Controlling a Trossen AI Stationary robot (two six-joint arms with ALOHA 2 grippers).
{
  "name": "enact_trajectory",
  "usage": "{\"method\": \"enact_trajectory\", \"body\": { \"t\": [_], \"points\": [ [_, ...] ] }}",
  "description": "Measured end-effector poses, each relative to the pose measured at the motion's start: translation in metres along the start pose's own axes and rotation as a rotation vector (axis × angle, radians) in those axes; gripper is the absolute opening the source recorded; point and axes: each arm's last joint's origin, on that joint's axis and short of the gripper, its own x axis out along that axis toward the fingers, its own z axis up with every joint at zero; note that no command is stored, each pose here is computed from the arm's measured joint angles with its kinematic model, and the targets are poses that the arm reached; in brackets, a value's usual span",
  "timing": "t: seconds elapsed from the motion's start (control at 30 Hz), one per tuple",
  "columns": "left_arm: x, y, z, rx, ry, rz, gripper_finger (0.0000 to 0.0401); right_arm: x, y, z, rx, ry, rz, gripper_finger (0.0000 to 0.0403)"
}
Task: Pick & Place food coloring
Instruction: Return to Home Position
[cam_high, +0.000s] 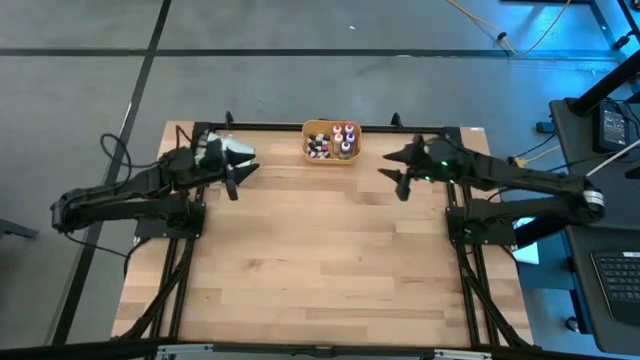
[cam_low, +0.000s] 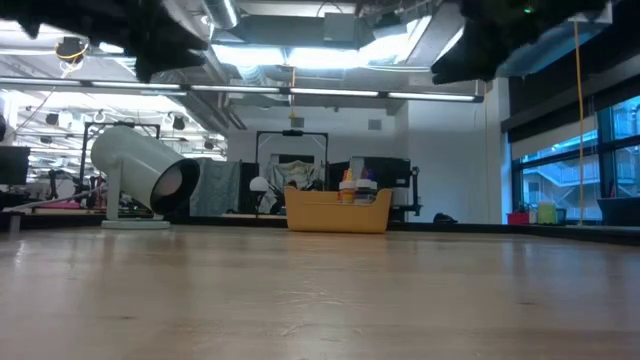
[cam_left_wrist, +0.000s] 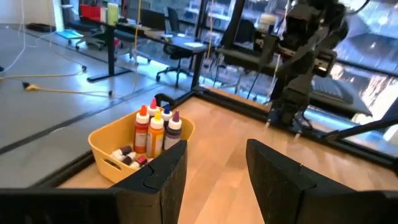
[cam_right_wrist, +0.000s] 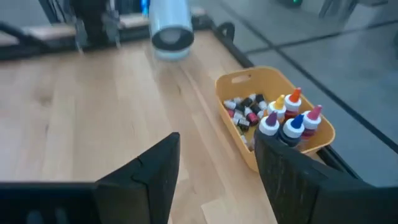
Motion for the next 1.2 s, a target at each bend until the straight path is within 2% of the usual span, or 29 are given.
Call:
{"method": "enact_trajectory", "body": {
  "t": [0.17,0.33,0.53,0.73,0.9,1.2],
  "points": [
    [-0.012,0.007,-0.023,-0.019,-0.039,-0.007,0.0164,-0.016,-0.002,-0.022,0.103,-0.052,0.013,0.0209],
    [-0.015,0.011,-0.036,-0.021,-0.041,0.018,0.0163,-0.024,-0.003,-0.041,0.104,-0.08,0.042,0.0209],
    [-0.016,0.013,-0.047,-0.052,0.045,0.04,0.016,-0.03,-0.003,-0.064,0.111,-0.155,0.083,0.0209],
    [-0.029,0.013,-0.04,-0.048,-0.043,0.026,0.0164,-0.036,-0.004,-0.085,0.144,-0.294,0.134,0.0209],
    [-0.043,0.015,-0.038,-0.06,-0.131,0.007,0.0161,-0.039,-0.004,-0.1,0.17,-0.337,0.146,0.0209],
    [-0.032,0.02,-0.07,-0.118,-0.19,-0.026,0.0163,-0.046,-0.005,-0.103,0.158,-0.393,0.147,0.0209]
  ]
}}
